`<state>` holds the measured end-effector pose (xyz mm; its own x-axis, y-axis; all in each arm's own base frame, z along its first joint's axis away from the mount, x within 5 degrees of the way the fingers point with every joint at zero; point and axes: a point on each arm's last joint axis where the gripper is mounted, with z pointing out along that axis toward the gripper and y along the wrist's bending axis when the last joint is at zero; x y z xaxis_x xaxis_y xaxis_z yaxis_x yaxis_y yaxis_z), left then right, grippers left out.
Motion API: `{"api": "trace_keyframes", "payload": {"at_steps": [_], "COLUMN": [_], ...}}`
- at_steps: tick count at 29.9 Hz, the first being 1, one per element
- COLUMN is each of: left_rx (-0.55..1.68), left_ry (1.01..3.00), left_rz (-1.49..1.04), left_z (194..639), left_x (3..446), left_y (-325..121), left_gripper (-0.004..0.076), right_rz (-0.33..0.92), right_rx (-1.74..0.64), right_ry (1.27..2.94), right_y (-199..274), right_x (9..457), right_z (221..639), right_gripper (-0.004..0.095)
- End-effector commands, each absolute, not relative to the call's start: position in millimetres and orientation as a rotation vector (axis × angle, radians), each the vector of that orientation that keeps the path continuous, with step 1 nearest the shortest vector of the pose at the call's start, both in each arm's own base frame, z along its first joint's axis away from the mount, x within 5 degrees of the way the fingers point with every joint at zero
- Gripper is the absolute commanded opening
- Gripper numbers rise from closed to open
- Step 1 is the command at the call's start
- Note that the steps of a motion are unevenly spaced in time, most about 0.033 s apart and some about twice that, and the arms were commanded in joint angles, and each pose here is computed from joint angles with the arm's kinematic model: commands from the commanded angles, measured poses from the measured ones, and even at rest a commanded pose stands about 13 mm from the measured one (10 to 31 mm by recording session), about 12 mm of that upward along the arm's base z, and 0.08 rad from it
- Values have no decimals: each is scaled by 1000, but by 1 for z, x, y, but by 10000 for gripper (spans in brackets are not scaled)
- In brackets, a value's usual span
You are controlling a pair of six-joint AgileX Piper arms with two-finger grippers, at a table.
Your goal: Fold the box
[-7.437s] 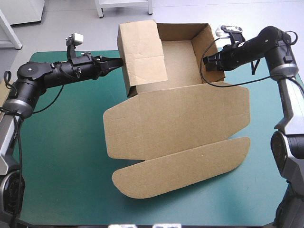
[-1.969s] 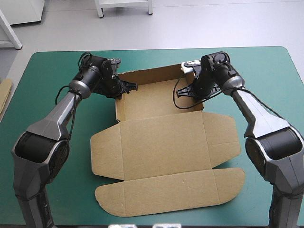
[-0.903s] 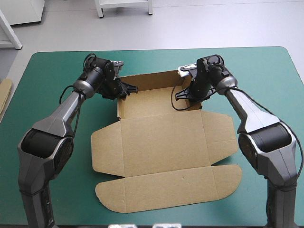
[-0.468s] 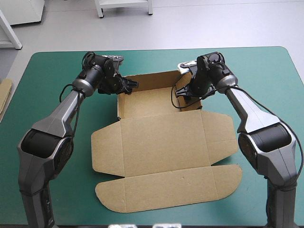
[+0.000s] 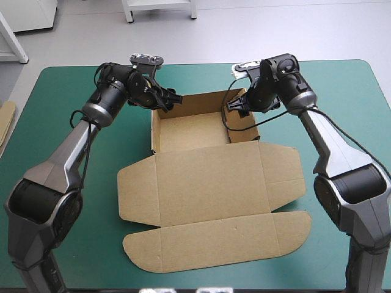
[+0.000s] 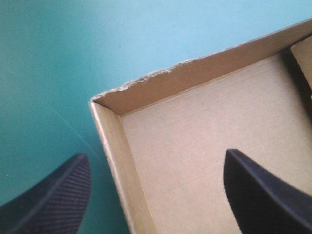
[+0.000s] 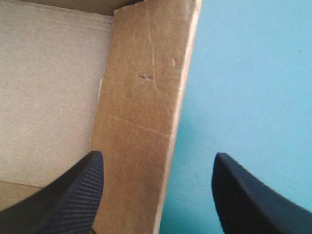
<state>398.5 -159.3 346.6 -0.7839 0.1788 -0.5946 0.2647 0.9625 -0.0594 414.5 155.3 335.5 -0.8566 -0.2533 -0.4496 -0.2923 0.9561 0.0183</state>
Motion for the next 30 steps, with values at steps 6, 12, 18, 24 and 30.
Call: {"api": "trace_keyframes", "payload": {"at_steps": [6,12,18,24,30], "left_rx": [338,319,306,306,277], "left_ry": [2228,2138,2042,2037,1876], "left_rz": [-254,-279,-301,-303,-347], "left_z": [391,389,387,363,355], "left_x": [346,301,253,209,156], "left_y": [-146,-127,-107,-88,-66], "left_gripper": [549,549,549,549,549], "right_rz": [141,182,205,210,214], "right_rx": [-407,-403,-371,-370,-366], "right_ry": [2492,2439,2342,2308,2287], "right_y": [142,137,127,126,126], "right_x": [383,364,336,333,335], "right_z": [401,408,412,414,415], "right_gripper": [510,509,509,509,509]}}
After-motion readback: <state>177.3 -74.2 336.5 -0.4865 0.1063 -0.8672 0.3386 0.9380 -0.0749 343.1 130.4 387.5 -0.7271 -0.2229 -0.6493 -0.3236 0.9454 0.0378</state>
